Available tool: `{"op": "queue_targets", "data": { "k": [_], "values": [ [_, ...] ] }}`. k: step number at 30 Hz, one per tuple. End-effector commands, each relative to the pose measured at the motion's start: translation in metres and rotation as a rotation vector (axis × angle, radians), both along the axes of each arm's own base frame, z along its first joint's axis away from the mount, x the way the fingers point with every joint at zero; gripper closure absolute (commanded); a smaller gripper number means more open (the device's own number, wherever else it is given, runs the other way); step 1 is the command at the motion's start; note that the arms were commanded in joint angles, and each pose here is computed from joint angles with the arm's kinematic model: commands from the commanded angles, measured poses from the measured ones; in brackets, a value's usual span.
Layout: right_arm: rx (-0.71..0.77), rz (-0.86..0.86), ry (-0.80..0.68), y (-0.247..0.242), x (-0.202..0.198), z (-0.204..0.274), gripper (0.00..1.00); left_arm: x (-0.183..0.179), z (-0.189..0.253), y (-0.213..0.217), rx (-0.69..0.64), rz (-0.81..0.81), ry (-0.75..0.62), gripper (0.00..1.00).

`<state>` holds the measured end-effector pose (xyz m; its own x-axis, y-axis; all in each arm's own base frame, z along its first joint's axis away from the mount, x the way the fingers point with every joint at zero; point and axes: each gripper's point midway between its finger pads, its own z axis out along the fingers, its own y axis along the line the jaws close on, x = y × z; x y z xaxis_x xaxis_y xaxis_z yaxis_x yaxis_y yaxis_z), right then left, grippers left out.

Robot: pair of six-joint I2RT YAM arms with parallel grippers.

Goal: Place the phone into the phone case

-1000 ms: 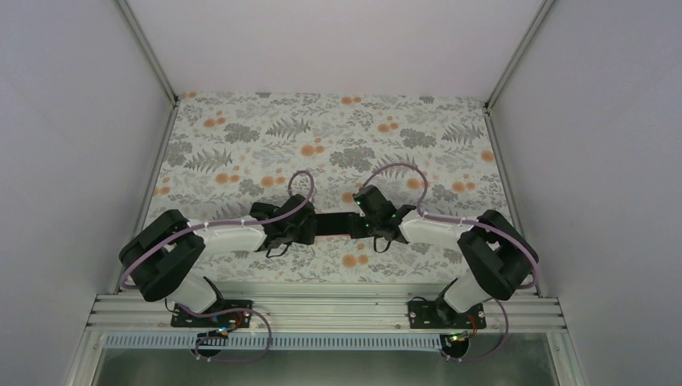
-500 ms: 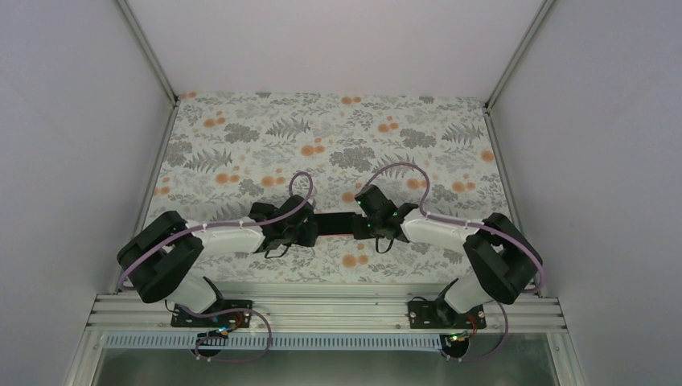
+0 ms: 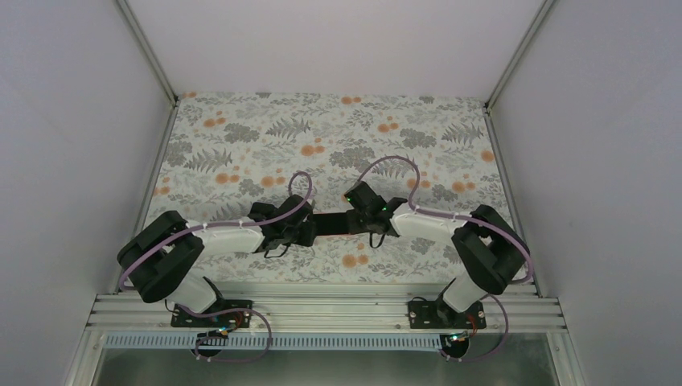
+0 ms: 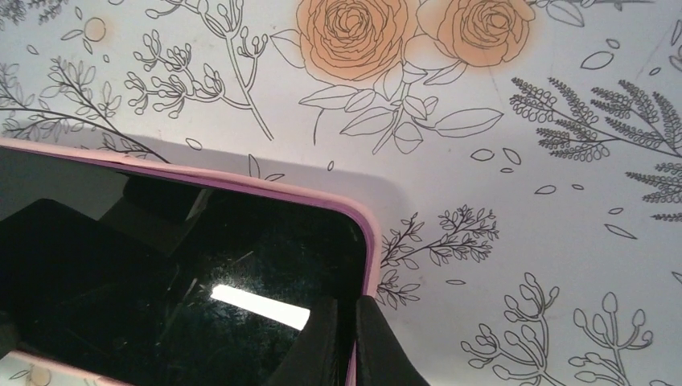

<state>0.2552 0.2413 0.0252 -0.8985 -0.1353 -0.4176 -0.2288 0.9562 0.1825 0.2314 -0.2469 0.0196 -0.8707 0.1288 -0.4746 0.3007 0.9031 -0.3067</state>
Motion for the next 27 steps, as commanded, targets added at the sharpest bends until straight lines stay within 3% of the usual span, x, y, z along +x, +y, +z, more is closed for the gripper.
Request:
{"op": "queue_targets", "data": {
  "k": [1,11,17,27],
  "values": [
    [-0.050,0.174,0.293,0.014,-0.077,-0.062,0.96,-0.022,-0.021,-0.002,-0.001,-0.058,0.092,0.59],
    [-0.079,0.179,0.240,0.019,-0.070,-0.043,0.94,-0.025,-0.029,0.013,0.066,-0.033,0.099,0.59],
    [-0.132,0.118,0.221,-0.014,-0.061,-0.027,0.87,-0.025,-0.030,0.016,0.079,-0.027,0.097,0.59],
    [-0.151,0.090,0.266,-0.038,-0.077,-0.035,0.87,-0.024,-0.029,0.015,0.077,-0.031,0.093,0.59]
  ]
}}
